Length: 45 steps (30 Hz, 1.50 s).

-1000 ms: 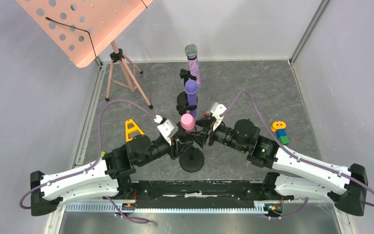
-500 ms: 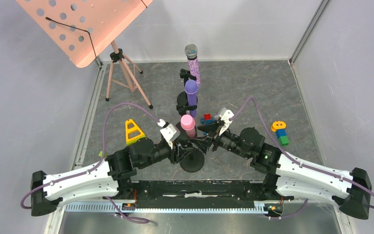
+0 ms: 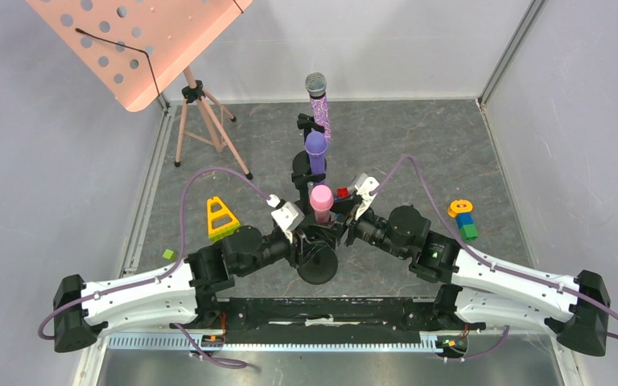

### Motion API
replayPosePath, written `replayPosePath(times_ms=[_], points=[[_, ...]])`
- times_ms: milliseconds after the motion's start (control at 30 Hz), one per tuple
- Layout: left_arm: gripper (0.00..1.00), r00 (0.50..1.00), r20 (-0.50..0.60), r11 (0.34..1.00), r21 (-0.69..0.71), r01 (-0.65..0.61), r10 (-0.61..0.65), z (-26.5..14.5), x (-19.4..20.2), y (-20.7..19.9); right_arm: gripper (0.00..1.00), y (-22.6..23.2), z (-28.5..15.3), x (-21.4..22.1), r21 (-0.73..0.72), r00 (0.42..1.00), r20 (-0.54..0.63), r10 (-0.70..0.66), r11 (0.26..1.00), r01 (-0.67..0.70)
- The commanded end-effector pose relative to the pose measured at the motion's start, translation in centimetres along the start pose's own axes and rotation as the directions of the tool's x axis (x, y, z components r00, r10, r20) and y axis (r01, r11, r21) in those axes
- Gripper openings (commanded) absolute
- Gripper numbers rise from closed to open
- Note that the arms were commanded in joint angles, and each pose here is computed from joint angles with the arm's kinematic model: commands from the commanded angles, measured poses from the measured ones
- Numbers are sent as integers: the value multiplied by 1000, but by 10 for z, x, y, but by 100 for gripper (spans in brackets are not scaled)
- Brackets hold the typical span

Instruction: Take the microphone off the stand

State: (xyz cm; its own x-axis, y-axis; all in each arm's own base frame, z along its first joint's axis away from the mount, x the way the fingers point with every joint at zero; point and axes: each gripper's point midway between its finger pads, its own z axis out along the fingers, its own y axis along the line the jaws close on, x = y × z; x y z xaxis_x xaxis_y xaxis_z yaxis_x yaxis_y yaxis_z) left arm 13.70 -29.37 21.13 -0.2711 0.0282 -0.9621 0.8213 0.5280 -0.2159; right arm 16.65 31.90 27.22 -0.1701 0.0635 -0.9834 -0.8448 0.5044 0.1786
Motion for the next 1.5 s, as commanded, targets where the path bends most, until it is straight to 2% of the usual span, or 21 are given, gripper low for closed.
replayPosePath(times_ms=[0, 100, 200, 300, 467, 567, 800, 867, 1000, 1033, 1200, 1333, 1467], points=[[46, 1000, -17, 999, -21, 24, -25, 1, 10, 3, 68, 2, 6, -22, 20, 998, 48, -33, 999, 32], [46, 999, -10, 999, -37, 34, -35, -3, 13, 7, 68, 1, 10, -22, 45, 998, 34, -53, 998, 52], [54, 999, -5, 998, -46, 41, -41, -5, 16, 10, 65, 1, 14, -22, 79, 995, 26, -93, 993, 91], [56, 999, -16, 998, -43, 39, -39, -5, 18, 10, 59, -1, 15, -24, 107, 993, 45, -109, 989, 103], [57, 999, -21, 998, -50, 33, -34, -2, 18, 10, 40, 2, 15, -26, 122, 989, 69, -133, 985, 124], [56, 999, -32, 998, -63, 22, -24, 2, 21, 12, 33, 4, 13, -26, 146, 988, 77, -131, 982, 119], [55, 999, -32, 993, -117, 24, -28, 6, 27, 22, 30, 14, 7, -18, 230, 988, 96, -120, 969, 96], [53, 999, -6, 992, -124, 34, -35, 6, 23, 24, 30, 14, 4, -16, 269, 988, 104, -117, 959, 86], [35, 1000, 0, 992, -125, 28, -29, 6, 22, 25, 29, 10, -1, -14, 316, 987, 139, -87, 948, 39], [31, 1000, -2, 992, -123, 27, -27, 6, 23, 24, 31, 11, -1, -13, 310, 986, 143, -82, 950, 34], [17, 1000, -15, 995, -97, 14, -16, 6, 29, 21, 56, 12, 0, -15, 304, 986, 134, -94, 951, 49], [8, 1000, -15, 996, -84, 2, -3, 4, 33, 21, 65, 7, -4, -20, 322, 981, 120, -154, 941, 108], [6, 1000, 11, 998, -65, -10, 11, 2, 32, 19, 75, 3, -6, -20, 335, 967, 85, -242, 921, 201]])
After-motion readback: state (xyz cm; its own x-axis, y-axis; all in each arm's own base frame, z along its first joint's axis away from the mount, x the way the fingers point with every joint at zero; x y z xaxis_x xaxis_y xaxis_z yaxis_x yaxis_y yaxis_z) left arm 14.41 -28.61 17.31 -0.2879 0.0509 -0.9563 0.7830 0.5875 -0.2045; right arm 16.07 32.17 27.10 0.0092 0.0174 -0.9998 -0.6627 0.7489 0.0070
